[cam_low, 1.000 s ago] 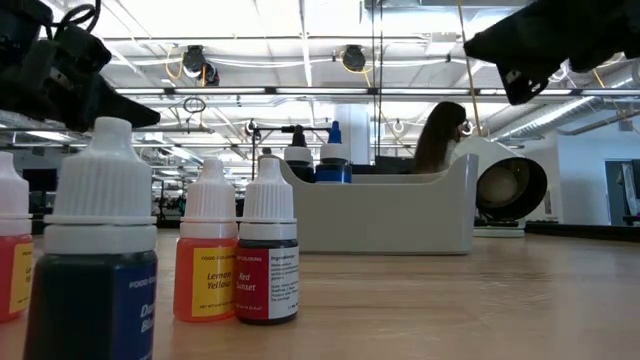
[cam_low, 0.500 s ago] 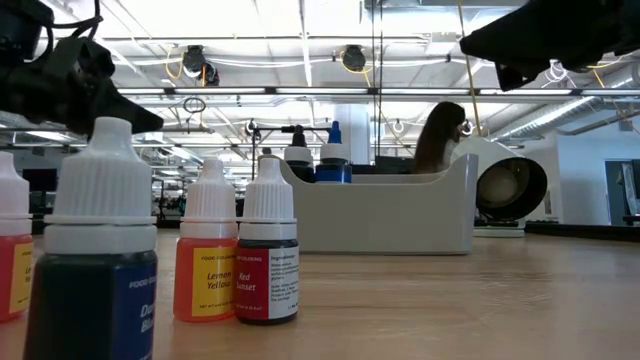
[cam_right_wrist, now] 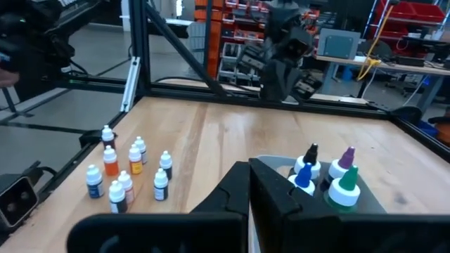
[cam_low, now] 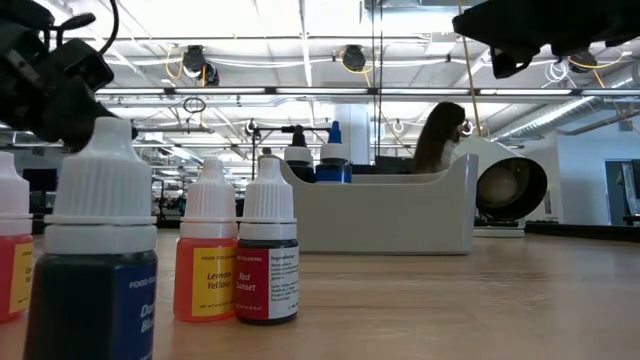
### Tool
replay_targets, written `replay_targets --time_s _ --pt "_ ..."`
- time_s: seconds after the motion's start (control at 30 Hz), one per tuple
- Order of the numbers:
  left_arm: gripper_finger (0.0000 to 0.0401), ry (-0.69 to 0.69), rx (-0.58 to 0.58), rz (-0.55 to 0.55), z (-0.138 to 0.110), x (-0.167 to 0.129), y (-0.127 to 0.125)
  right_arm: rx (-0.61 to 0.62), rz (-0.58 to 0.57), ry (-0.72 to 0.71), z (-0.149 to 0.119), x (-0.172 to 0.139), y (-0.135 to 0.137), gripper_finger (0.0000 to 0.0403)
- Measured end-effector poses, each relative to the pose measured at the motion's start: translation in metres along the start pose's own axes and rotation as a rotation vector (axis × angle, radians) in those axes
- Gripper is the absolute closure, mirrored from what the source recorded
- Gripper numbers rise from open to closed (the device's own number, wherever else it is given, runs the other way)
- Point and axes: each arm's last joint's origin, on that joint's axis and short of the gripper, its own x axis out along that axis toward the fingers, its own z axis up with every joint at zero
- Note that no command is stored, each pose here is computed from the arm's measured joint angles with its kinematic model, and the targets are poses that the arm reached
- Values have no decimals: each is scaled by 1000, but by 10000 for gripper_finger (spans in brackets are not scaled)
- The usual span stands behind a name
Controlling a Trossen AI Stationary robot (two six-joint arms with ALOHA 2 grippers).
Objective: Pick & Place food coloring
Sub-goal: Put the small red food coloring into the gray bin
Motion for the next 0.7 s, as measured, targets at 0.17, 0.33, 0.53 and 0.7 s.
replay_targets --time_s 0.17,0.33,0.53,0.7 --pt "395 -97 49 -58 8 3 -11 1 -12 -11 1 2 -3 403" --pt "395 -59 18 -56 5 8 -18 -67 -14 -29 3 2 -3 403" --pt "396 -9 -26 -108 23 21 -49 -116 -17 -57 6 1 -3 403" --pt "396 128 -74 -53 43 43 -93 -169 -17 -52 6 1 -3 403"
